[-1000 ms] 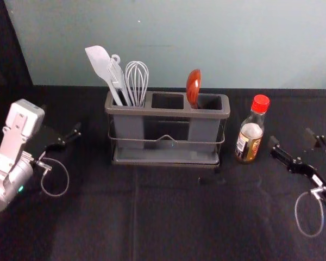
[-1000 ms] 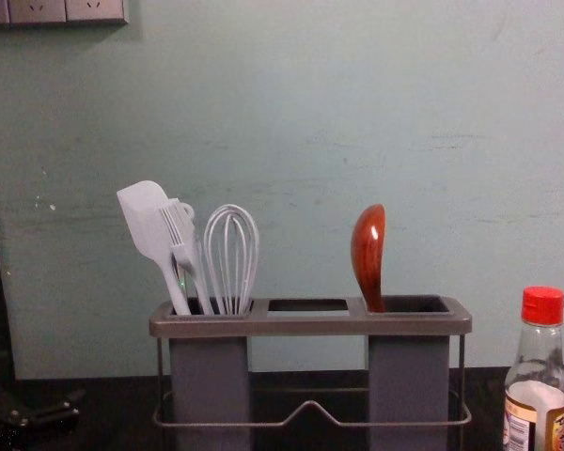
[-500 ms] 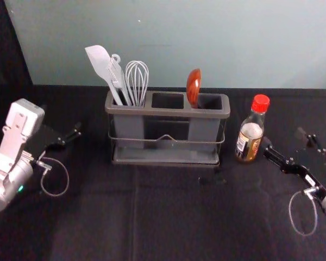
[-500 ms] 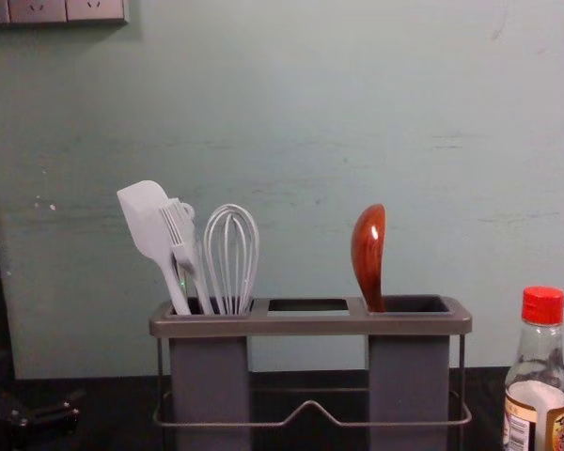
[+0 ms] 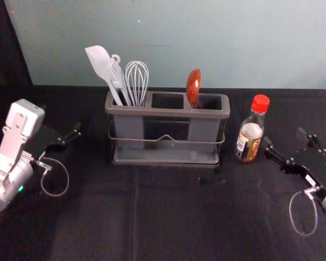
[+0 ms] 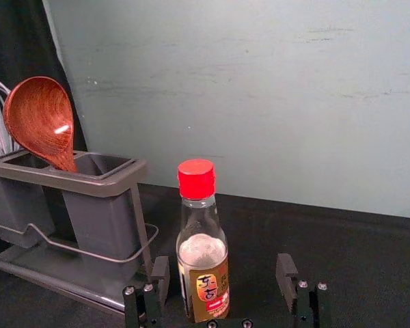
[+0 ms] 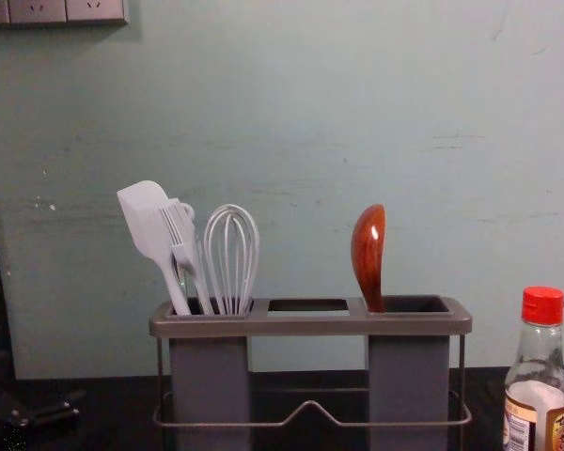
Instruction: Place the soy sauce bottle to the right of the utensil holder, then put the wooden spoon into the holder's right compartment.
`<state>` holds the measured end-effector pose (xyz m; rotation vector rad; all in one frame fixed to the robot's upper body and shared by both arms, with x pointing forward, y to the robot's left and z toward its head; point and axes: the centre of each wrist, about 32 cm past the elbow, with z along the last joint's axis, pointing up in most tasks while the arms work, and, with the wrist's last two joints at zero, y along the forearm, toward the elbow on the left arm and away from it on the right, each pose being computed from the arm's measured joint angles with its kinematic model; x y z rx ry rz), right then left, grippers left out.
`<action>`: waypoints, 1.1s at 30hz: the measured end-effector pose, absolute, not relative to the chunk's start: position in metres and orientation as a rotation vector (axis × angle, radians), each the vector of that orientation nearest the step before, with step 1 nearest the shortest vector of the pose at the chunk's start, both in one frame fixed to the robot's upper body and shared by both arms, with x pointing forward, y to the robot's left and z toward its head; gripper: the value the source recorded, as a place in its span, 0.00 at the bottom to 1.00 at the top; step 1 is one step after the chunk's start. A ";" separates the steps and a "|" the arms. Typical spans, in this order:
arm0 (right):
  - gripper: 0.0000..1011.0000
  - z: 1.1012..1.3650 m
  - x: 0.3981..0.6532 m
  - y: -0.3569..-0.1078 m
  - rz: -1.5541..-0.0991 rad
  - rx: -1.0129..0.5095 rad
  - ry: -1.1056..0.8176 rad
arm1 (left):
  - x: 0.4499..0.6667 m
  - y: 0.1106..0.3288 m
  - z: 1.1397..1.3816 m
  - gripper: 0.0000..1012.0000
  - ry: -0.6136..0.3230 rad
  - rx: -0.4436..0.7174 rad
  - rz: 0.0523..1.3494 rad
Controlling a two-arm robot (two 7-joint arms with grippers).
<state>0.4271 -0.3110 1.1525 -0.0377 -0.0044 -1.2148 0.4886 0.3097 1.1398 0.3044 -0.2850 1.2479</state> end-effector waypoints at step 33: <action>0.99 1.153 0.427 -0.311 -1.218 -0.037 -0.003 | 0.489 0.310 1.140 0.99 -0.285 0.304 1.248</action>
